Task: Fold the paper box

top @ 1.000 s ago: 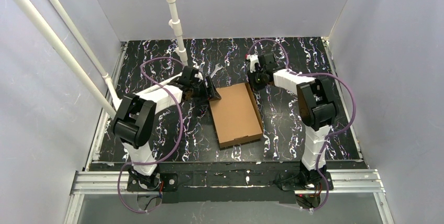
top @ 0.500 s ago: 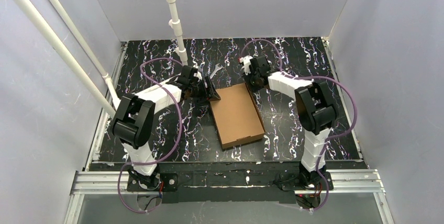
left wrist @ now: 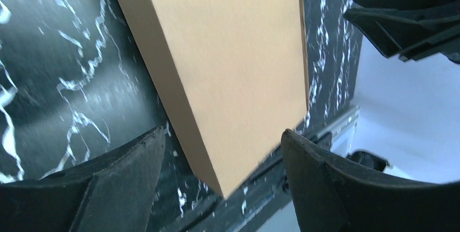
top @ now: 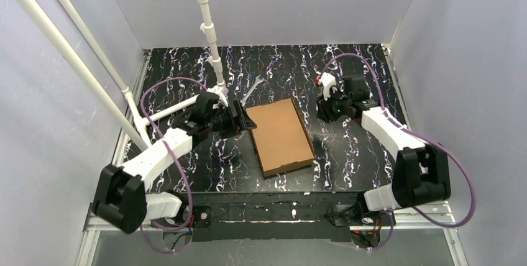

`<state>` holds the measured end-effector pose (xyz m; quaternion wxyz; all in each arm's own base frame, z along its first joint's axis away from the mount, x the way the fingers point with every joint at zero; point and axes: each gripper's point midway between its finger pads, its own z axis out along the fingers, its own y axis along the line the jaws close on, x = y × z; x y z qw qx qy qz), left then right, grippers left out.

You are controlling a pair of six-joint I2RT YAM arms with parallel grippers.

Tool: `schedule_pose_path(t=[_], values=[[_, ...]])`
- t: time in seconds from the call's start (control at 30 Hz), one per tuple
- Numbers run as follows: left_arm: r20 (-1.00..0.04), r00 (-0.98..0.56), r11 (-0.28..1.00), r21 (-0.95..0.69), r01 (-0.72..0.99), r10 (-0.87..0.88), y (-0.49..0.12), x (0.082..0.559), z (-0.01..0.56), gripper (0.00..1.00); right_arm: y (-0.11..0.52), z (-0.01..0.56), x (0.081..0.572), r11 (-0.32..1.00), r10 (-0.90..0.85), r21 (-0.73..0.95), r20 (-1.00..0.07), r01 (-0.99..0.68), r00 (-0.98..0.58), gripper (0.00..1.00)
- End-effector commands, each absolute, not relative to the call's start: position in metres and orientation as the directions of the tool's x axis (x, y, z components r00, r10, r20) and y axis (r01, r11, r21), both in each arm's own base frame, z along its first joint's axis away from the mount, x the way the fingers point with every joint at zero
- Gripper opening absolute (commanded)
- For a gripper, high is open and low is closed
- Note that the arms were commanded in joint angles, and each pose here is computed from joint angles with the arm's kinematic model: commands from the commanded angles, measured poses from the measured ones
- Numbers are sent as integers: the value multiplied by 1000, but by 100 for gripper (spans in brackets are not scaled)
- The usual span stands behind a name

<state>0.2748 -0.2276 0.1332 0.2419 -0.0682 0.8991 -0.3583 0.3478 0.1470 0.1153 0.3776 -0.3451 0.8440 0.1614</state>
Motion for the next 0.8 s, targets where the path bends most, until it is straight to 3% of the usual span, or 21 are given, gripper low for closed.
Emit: schedule_pose_path(t=[0.0,0.2,0.43,0.57,0.77], values=[[-380,-887,727,-682,77,-263,-228,228,137,75,150,116,297,528,-525,18,-779,-849,-343,40],[-421,-871,796,-602,60,-253,-238,177,115,70,136,84,259,430,-610,-101,-765,-897,-205,34],[-418,-861,800,-600,24,-288,-256,184,95,70,143,64,257,464,-595,26,-732,-885,-334,18],[-424,-866,801,-597,45,-267,-273,195,91,70,155,52,255,464,-617,45,-700,-885,-359,15],[-345,-912,765,-642,58,-221,-308,196,78,70,199,57,225,300,-653,38,-720,-953,-234,13]])
